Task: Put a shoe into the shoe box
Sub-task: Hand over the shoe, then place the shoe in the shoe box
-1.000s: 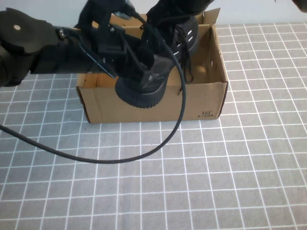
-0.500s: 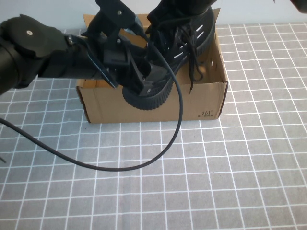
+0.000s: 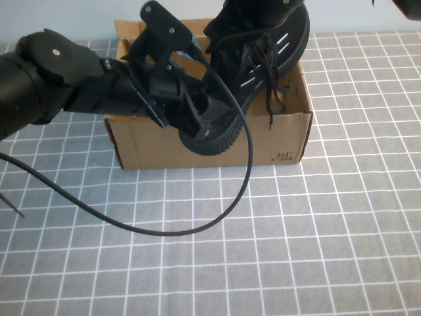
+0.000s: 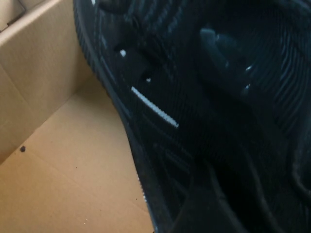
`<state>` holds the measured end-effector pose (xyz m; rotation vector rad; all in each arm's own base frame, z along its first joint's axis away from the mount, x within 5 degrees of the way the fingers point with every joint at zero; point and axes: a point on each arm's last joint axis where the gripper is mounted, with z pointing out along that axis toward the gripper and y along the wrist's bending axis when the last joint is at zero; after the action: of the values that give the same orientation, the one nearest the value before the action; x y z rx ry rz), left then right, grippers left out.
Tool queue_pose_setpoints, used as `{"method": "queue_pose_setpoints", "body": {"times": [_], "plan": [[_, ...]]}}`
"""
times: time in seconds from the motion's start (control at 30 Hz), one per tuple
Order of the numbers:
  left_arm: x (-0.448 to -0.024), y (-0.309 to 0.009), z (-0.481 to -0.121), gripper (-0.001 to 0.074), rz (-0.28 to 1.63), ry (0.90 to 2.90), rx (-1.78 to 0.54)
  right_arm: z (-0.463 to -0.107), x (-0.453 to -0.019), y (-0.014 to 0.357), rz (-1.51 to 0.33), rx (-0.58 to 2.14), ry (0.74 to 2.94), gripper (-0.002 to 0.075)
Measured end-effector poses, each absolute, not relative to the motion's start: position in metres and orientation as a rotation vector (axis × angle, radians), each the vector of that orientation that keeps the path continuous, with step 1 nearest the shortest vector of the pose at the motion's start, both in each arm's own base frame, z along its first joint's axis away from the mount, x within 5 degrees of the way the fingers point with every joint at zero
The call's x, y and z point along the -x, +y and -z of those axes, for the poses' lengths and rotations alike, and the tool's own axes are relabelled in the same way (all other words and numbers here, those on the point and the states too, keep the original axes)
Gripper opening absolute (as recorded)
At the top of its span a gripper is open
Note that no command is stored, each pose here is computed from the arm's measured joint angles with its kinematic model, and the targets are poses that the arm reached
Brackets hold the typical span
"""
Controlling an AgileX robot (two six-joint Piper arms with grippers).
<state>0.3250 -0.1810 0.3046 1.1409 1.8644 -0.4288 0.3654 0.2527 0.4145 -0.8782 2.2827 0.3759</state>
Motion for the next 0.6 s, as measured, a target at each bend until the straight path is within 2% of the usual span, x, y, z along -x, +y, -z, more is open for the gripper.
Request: {"method": "queue_pose_setpoints", "body": {"times": [0.37, 0.6], "plan": [[-0.3229, -0.18, -0.302, 0.0422, 0.401, 1.864, -1.215, -0.4141, -0.3652, 0.2522, -0.37, 0.881, 2.289, -0.0007], [-0.3225, -0.1789, -0.3005, 0.041, 0.418, 1.916, -1.178, -0.4141, -0.3653, 0.2521, -0.366, 0.883, 2.287, -0.0007]]}}
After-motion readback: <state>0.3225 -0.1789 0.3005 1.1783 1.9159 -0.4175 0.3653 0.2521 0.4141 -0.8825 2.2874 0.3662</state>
